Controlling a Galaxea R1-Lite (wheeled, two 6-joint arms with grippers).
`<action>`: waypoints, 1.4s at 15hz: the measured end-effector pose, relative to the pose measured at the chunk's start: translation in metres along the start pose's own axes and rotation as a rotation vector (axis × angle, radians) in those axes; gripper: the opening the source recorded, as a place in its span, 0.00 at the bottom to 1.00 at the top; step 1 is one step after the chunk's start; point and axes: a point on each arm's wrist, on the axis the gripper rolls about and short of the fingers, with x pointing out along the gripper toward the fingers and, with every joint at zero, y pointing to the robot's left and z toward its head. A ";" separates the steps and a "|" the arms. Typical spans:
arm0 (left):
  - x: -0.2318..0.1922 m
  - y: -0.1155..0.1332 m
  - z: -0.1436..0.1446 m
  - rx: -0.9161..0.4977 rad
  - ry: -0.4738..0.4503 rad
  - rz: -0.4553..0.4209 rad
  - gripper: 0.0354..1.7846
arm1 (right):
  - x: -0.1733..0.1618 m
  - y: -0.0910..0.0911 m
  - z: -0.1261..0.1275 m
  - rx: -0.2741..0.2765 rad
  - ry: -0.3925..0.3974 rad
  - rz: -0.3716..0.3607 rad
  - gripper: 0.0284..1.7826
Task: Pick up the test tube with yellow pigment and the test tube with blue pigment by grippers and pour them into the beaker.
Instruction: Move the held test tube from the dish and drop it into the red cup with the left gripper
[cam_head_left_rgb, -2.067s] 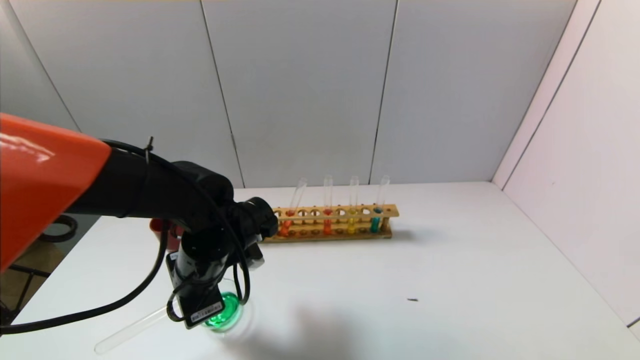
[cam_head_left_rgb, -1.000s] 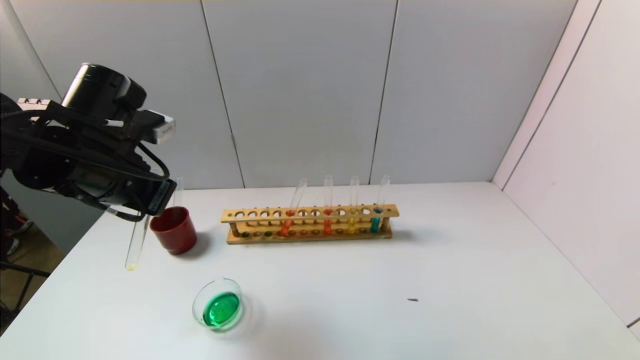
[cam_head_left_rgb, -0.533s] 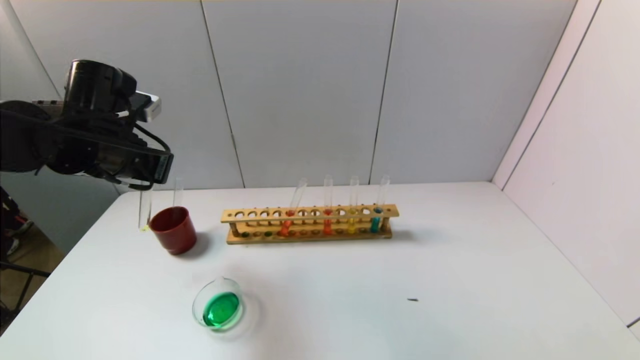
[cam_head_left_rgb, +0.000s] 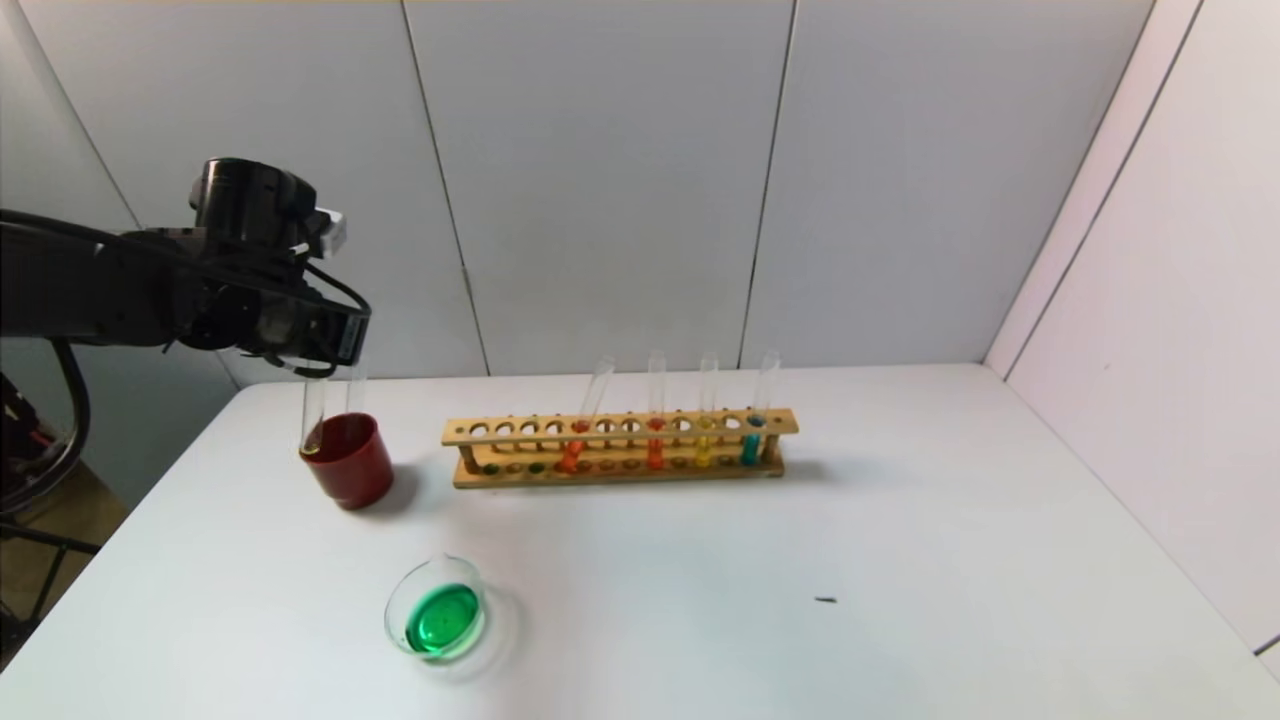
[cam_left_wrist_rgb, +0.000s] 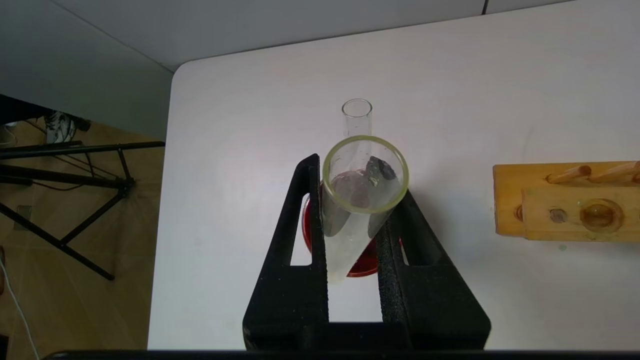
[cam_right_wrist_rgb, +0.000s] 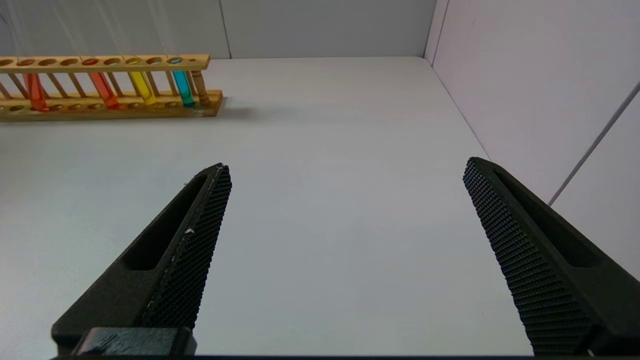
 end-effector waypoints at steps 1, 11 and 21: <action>0.005 -0.002 0.000 -0.003 -0.009 0.002 0.16 | 0.000 0.000 0.000 0.000 0.000 0.000 0.95; 0.024 -0.010 -0.017 -0.002 0.016 -0.005 0.19 | 0.000 0.000 0.000 0.000 0.000 0.000 0.95; 0.015 -0.009 -0.032 -0.013 -0.014 -0.001 0.90 | 0.000 0.000 0.000 0.000 0.000 0.000 0.95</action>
